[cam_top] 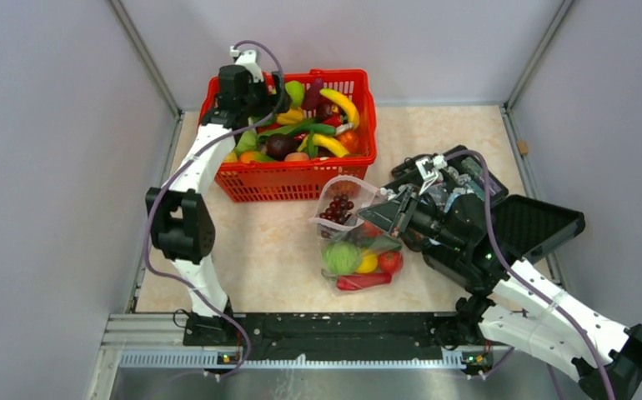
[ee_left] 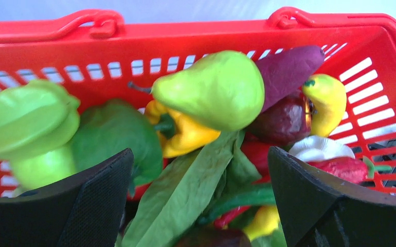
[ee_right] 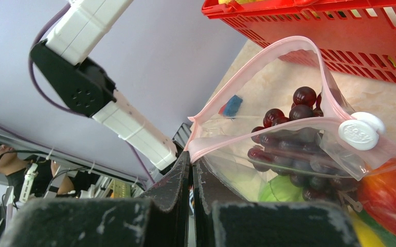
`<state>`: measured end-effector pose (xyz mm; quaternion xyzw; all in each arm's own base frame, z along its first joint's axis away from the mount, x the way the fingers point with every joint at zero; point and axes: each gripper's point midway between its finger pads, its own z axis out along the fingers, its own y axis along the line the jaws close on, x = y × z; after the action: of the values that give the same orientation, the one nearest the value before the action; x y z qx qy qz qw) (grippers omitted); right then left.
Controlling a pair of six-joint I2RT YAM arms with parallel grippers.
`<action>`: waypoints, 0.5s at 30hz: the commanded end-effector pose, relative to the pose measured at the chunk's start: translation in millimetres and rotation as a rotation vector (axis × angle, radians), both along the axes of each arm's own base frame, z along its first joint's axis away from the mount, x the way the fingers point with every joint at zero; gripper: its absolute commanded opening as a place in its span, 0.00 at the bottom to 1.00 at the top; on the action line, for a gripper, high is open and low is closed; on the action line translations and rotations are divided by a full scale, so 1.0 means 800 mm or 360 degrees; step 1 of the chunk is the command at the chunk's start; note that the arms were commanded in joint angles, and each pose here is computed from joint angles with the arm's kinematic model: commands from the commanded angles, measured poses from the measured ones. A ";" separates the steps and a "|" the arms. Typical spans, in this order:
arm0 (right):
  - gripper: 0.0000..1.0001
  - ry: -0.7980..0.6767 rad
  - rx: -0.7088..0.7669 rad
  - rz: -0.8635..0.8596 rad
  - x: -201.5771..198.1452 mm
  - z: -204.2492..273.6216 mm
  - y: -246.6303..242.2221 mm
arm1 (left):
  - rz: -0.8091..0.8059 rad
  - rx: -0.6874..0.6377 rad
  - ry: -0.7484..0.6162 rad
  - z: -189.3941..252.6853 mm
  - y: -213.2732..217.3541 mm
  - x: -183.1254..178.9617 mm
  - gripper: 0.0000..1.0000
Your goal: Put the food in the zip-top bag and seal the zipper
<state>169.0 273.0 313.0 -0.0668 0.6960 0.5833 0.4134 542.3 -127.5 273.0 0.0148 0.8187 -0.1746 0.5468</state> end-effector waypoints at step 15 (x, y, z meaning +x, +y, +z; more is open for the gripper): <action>0.00 -0.0097 0.0115 -0.0017 -0.004 0.041 -0.004 | -0.0063 -0.0473 -0.0161 0.020 -0.048 0.081 0.99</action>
<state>170.9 272.0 313.4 -0.0614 0.6962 0.5813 0.4166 594.6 -156.7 274.3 -0.0372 0.7778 -0.2687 0.5670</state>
